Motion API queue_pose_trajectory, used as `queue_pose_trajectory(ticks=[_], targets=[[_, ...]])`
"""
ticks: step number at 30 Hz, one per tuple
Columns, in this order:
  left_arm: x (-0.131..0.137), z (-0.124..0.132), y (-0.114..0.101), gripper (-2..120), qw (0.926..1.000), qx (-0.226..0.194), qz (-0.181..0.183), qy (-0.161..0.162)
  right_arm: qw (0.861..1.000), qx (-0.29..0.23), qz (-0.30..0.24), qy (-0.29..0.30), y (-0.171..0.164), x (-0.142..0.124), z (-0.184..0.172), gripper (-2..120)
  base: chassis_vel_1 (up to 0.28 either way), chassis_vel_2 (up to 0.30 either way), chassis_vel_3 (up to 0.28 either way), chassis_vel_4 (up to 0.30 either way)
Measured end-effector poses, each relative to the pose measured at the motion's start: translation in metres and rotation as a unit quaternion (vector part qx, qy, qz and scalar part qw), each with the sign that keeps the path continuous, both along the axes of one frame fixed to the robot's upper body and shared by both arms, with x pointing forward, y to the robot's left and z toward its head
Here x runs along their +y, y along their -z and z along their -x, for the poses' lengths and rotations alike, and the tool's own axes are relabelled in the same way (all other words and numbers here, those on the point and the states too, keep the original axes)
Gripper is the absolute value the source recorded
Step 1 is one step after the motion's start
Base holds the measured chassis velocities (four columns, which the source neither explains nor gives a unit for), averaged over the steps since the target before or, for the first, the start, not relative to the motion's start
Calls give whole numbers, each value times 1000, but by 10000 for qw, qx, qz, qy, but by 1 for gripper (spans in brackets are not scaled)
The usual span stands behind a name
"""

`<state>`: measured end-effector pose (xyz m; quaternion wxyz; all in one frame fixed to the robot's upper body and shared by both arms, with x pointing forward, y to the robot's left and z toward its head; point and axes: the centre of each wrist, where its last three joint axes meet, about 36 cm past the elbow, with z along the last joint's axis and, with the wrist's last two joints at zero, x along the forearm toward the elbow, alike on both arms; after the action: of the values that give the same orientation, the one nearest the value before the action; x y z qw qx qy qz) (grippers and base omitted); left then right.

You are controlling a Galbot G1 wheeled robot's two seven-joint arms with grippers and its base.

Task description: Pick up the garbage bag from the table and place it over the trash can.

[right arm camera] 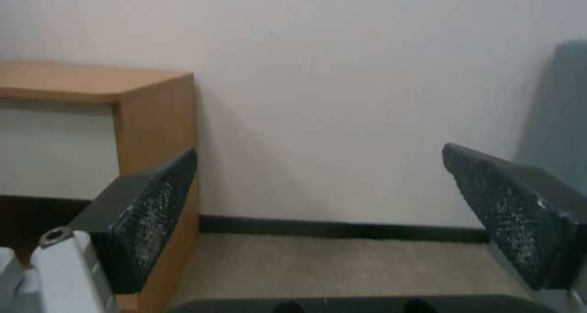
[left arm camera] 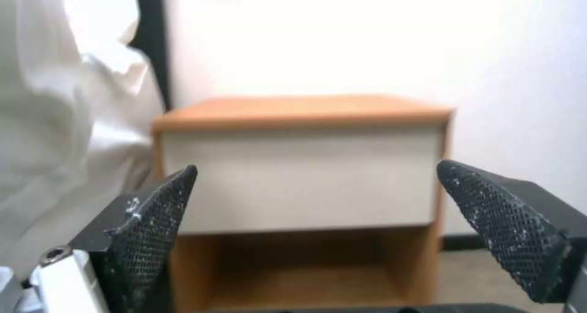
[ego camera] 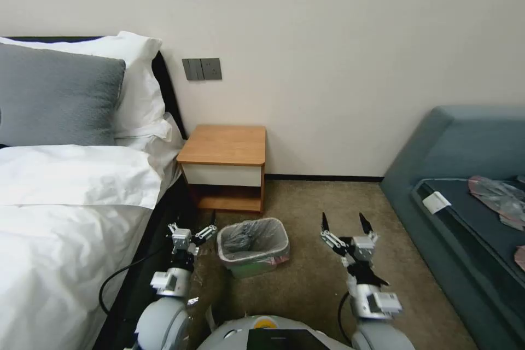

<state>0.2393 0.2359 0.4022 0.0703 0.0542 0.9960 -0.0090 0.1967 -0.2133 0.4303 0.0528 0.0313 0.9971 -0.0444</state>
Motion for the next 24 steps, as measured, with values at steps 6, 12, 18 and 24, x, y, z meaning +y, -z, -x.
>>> queue_pose_trajectory(ticks=[6, 12, 18, 24], targets=[[15, 28, -26, 100, 9997, -177, 150, -12, 9997, -80, -181, 108, 0, 4, 26, 100, 0, 0, 0, 0], [24, 70, -31, 100, 9992, 179, 238, -252, 9992, -245, -291, 151, -2, 15, 44, 100, 0, 0, 0, 0], [22, 80, -26, 100, 9988, 345, 145, -317, 9991, -291, -237, 207, -3, 16, 45, 100, 0, 0, 0, 0], [22, 79, -25, 100, 9988, 348, 148, -321, 9991, -299, -237, 206, -3, 16, 45, 100, 0, 0, 0, 0]])
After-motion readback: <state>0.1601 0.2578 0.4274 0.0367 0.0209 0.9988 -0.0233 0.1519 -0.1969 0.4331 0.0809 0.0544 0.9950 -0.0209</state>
